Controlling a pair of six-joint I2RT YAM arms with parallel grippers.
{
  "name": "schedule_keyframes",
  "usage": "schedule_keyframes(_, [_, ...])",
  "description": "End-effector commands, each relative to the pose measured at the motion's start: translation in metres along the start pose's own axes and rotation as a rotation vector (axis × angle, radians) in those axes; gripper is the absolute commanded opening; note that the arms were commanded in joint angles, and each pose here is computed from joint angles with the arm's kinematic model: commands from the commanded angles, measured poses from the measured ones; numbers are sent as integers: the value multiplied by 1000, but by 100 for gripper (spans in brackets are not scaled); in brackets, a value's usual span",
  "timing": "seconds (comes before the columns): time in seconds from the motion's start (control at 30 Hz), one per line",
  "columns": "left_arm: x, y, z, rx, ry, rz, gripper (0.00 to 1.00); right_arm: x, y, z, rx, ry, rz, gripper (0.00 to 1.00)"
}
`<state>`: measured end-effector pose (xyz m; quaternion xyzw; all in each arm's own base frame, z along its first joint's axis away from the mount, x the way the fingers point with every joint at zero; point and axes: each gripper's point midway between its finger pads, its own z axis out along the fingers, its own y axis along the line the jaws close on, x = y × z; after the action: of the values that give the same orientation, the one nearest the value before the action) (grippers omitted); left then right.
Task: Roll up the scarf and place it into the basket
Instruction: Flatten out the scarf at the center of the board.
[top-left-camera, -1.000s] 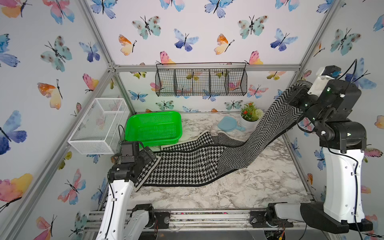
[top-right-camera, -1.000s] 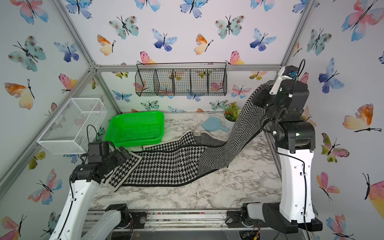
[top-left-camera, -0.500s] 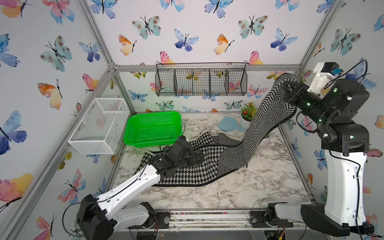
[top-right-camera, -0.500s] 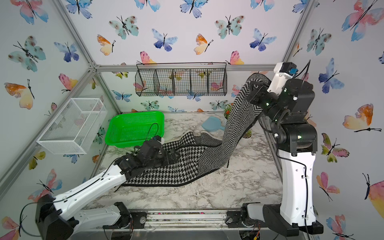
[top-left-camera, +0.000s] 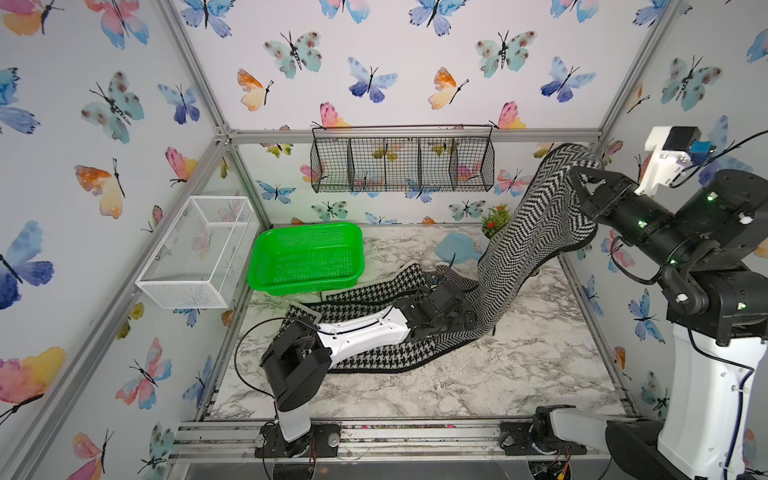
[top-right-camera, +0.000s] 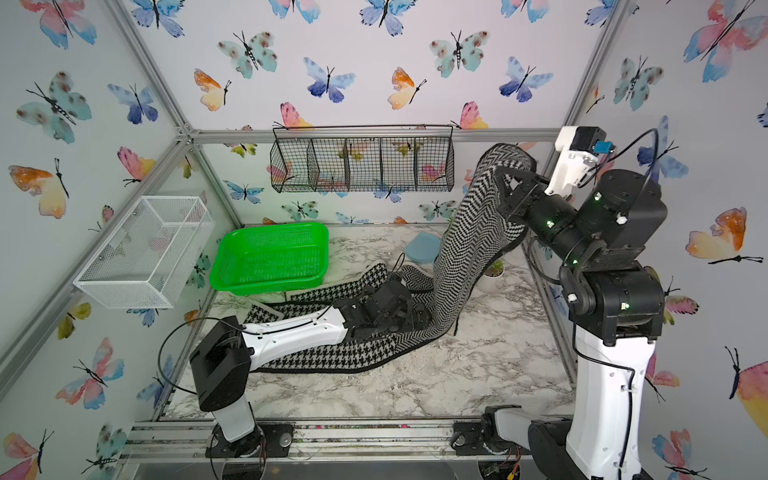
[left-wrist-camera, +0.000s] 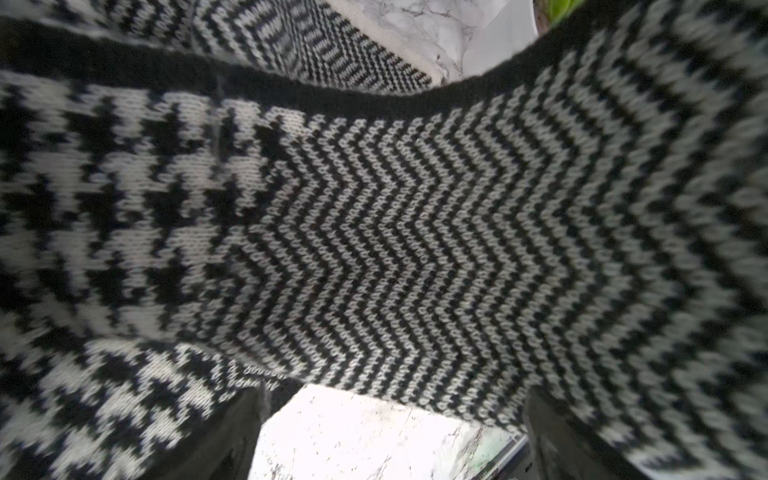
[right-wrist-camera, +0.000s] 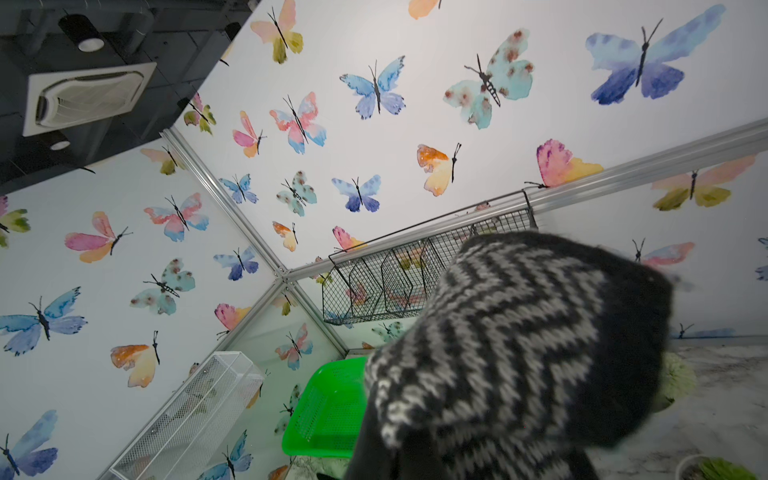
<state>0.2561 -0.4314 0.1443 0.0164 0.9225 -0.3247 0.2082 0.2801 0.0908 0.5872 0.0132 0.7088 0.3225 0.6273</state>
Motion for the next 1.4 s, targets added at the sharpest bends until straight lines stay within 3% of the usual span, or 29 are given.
schedule_keyframes(0.0, [-5,-11,14,12,-2,-20,98,36,-16,7,36,141,-4,2])
schedule_keyframes(0.17, [-15,-18,30,-12,-12,-14,98,68,-27,7,63,278,-10,2])
schedule_keyframes(0.37, [-19,-38,60,-5,23,-1,98,66,-11,-5,13,313,-12,1])
schedule_keyframes(0.5, [-12,-60,75,19,49,17,98,51,18,-11,-103,280,28,2])
schedule_keyframes(0.77, [7,-106,98,109,93,35,98,35,42,-19,-203,235,48,2])
schedule_keyframes(1.03, [39,-178,90,265,126,97,98,3,69,-40,-273,121,44,2])
schedule_keyframes(1.37, [77,-239,73,444,166,96,98,9,54,-28,-231,123,30,2])
